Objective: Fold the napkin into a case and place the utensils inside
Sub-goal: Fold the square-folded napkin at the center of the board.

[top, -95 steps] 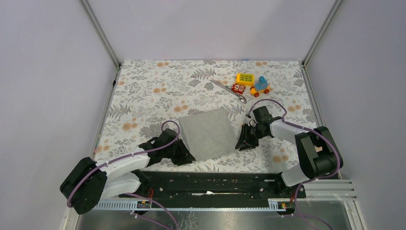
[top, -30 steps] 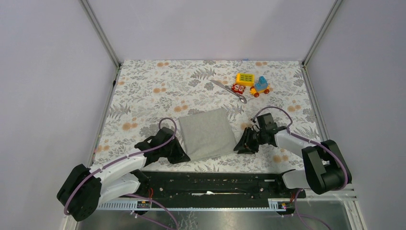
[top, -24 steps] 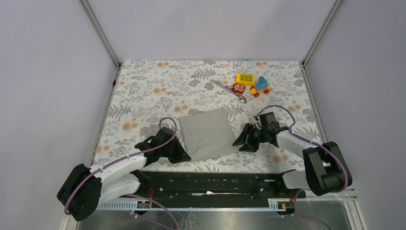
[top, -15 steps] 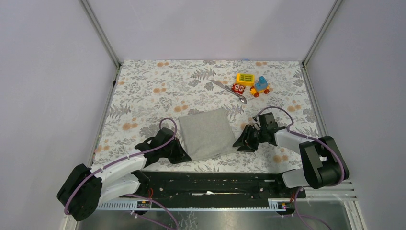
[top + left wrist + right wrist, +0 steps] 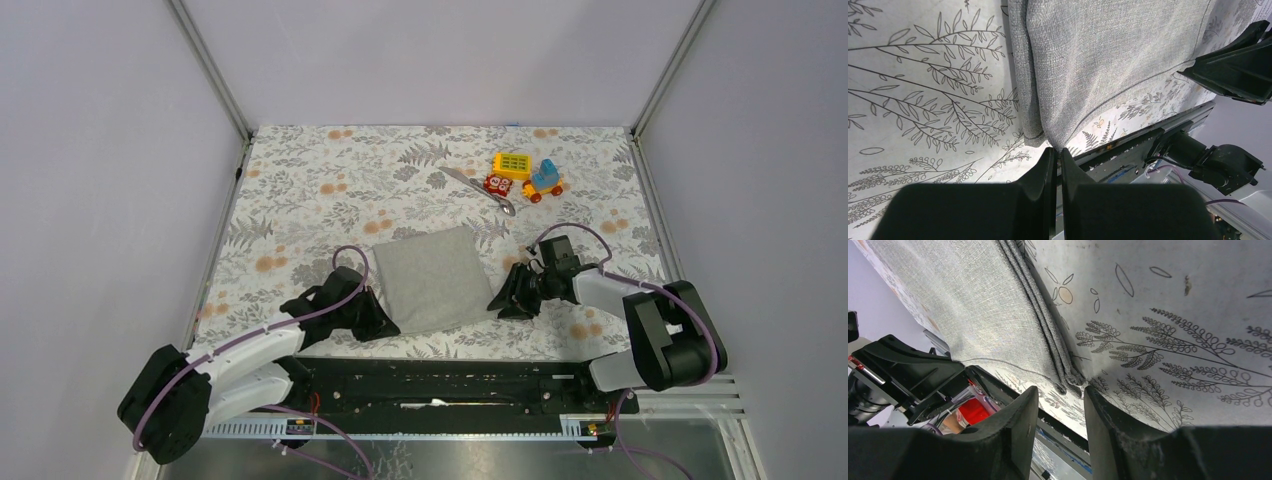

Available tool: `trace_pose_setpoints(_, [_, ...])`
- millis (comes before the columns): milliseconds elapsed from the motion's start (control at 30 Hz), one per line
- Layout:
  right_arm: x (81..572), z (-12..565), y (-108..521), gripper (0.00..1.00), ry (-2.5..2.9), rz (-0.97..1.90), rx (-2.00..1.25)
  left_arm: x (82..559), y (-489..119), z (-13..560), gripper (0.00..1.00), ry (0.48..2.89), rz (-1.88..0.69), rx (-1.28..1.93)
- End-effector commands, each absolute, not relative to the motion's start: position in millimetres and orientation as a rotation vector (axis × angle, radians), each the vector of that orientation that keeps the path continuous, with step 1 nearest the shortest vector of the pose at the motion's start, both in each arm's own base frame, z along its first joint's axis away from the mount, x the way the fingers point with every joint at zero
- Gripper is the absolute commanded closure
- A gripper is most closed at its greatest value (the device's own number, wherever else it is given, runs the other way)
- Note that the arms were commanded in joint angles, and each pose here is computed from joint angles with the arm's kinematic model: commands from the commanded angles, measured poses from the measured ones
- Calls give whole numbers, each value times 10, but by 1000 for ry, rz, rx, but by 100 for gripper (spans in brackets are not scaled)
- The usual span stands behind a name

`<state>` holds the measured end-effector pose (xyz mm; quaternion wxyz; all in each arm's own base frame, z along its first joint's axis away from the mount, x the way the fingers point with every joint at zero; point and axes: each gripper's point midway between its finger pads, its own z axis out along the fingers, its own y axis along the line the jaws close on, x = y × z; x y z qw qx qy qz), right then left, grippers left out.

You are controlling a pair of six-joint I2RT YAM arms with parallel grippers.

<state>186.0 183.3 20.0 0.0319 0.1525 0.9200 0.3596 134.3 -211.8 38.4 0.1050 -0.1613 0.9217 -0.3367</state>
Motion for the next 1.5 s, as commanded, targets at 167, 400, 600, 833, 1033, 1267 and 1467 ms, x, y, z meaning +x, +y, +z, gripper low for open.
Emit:
trace_pose_setpoints(167, [1877,129,1844,60,2838,1122,459,1367,-2141,447,100,2679,-1037,-468])
trace_pose_setpoints(400, [1900,242,1862,83,2816,1139,447,1362,-2138,456,100,2678,-1038,-467])
trace_pose_setpoints(600, [1936,481,1915,100,2774,1199,411,1411,-2143,541,100,2642,-1045,-454])
trace_pose_setpoints(833, [2263,966,2066,100,2649,1294,294,1640,-2178,838,100,2578,-1043,-420])
trace_pose_setpoints(1033, [3143,1473,2291,100,2496,1287,154,2589,-2014,1429,100,2417,-977,-420])
trace_pose_setpoints(1267, [4395,2078,2624,100,2241,1302,62,3988,-1579,2046,100,2237,-787,-412])
trace_pose_setpoints(1467, [4981,2311,2876,100,2102,1402,-5,4671,-1365,2135,100,2186,-782,-381])
